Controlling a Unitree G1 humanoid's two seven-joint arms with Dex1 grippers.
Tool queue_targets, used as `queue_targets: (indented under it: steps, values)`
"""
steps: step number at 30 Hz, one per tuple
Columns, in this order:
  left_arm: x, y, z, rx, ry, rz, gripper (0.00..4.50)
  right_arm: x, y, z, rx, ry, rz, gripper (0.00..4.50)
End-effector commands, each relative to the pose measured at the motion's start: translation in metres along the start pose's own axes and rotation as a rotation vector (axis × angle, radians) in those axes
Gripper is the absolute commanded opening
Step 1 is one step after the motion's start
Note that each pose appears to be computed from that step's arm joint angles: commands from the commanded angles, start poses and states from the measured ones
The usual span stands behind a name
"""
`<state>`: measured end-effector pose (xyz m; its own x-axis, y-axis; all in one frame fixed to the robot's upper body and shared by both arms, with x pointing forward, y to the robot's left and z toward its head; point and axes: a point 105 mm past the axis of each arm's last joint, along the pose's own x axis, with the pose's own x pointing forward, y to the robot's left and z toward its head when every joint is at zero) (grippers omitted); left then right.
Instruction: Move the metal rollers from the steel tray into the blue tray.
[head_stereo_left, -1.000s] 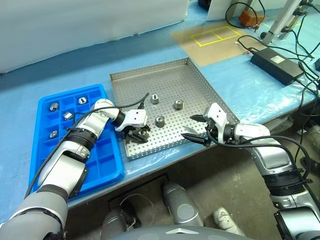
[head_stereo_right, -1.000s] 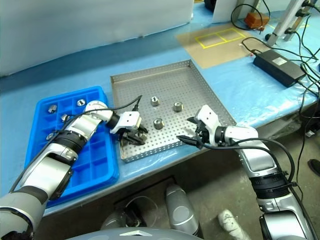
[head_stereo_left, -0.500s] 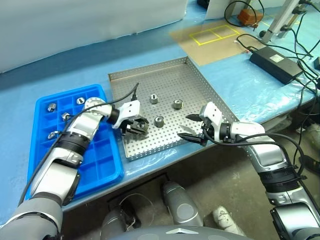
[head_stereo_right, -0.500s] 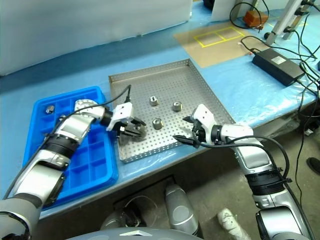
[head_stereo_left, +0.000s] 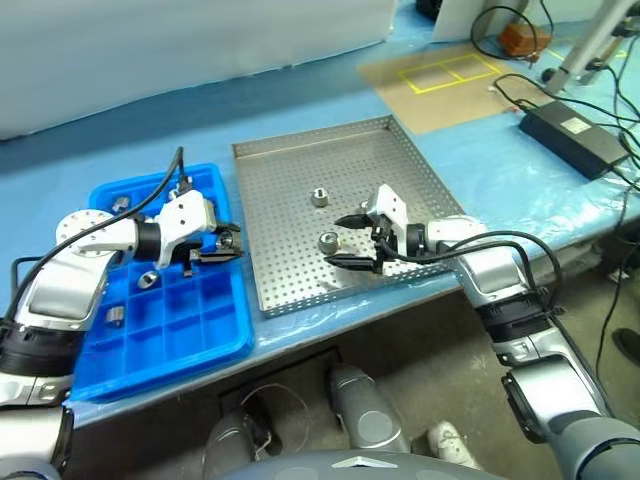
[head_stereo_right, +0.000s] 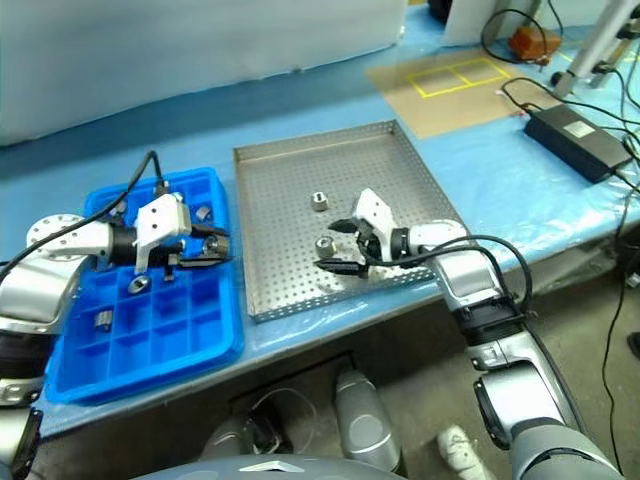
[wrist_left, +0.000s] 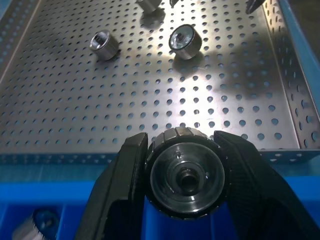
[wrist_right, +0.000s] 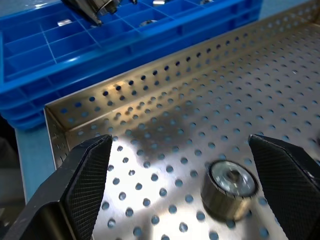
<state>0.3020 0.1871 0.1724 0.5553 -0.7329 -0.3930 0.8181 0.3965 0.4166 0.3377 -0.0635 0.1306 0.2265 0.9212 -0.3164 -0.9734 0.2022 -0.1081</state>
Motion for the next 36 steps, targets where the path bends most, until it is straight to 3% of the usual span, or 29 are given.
queue_targets:
  steps: [1,5,16,33,36]
  values:
    - [-0.025,0.009,0.010,-0.015,-0.025,0.171,1.89,0.010,0.001,0.010,-0.057,-0.013,0.068,4.50]
    - [-0.039,-0.007,-0.012,-0.107,0.003,0.318,1.89,0.020,0.002,0.019,-0.074,-0.024,0.134,4.50]
    - [-0.046,-0.059,-0.024,-0.283,0.001,0.384,1.89,0.020,0.004,0.015,-0.097,0.006,0.196,4.50]
    - [-0.030,-0.068,-0.043,-0.369,0.030,0.321,1.89,0.015,0.003,0.007,-0.109,0.031,0.171,4.50]
    - [-0.032,-0.068,-0.044,-0.384,0.028,0.306,2.72,0.013,0.002,0.007,-0.105,0.030,0.163,4.50]
